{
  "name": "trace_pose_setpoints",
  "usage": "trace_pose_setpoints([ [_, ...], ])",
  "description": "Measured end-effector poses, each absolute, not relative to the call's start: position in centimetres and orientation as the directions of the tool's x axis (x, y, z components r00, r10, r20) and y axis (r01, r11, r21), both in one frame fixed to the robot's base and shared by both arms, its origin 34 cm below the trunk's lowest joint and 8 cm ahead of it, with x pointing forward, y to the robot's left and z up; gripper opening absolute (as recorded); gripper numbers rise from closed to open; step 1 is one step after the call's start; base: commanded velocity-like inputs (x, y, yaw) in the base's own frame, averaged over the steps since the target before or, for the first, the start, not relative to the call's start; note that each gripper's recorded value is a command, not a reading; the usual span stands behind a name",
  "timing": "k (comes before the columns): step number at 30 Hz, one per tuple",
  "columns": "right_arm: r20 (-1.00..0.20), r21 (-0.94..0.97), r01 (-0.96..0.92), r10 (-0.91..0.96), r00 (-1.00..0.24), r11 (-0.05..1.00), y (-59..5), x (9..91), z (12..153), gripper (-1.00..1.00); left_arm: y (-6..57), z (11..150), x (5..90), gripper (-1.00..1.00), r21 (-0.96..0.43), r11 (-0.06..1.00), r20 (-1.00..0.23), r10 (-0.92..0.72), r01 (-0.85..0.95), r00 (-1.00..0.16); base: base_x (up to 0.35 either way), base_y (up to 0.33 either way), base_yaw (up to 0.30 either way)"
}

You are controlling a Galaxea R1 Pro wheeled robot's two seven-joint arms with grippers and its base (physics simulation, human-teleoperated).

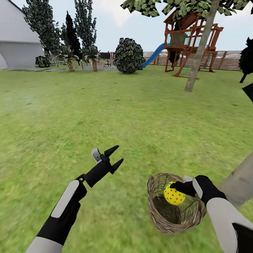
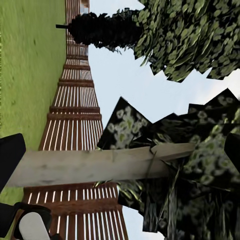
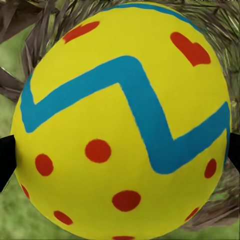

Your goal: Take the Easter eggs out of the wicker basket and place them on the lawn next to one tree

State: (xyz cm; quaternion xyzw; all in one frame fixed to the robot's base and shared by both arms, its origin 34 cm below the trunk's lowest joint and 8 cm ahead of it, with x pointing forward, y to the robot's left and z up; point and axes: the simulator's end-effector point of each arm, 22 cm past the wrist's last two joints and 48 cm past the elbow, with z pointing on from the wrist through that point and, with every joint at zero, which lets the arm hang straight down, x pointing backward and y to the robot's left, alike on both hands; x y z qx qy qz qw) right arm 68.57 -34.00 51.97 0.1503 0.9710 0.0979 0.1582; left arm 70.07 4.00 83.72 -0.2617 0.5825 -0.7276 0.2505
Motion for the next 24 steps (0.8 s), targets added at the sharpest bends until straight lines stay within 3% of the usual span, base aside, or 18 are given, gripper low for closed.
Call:
trace_pose_setpoints([
  [3, -0.278, 0.239, 0.261, 0.323, -0.905, 0.935, -34.0, 68.6, 52.0, -1.00, 4.0, 83.7, 70.1, 1.00, -0.979, -0.196, 0.089, -0.669, 0.060, -0.738, 0.115, 0.218, -0.147],
  [15, -0.273, 0.250, 0.256, 0.321, -0.907, 0.934, -33.0, 68.9, 53.5, -1.00, 4.8, 86.4, 69.6, 1.00, -0.965, -0.236, 0.078, -0.668, 0.112, -0.740, -0.002, 0.008, -0.252],
  [24, -0.269, 0.255, 0.250, 0.317, -0.909, 0.934, -32.3, 69.1, 55.0, -1.00, 5.0, 88.1, 69.9, 1.00, -0.967, -0.230, 0.073, -0.669, 0.113, -0.740, -0.304, 0.000, -0.017],
])
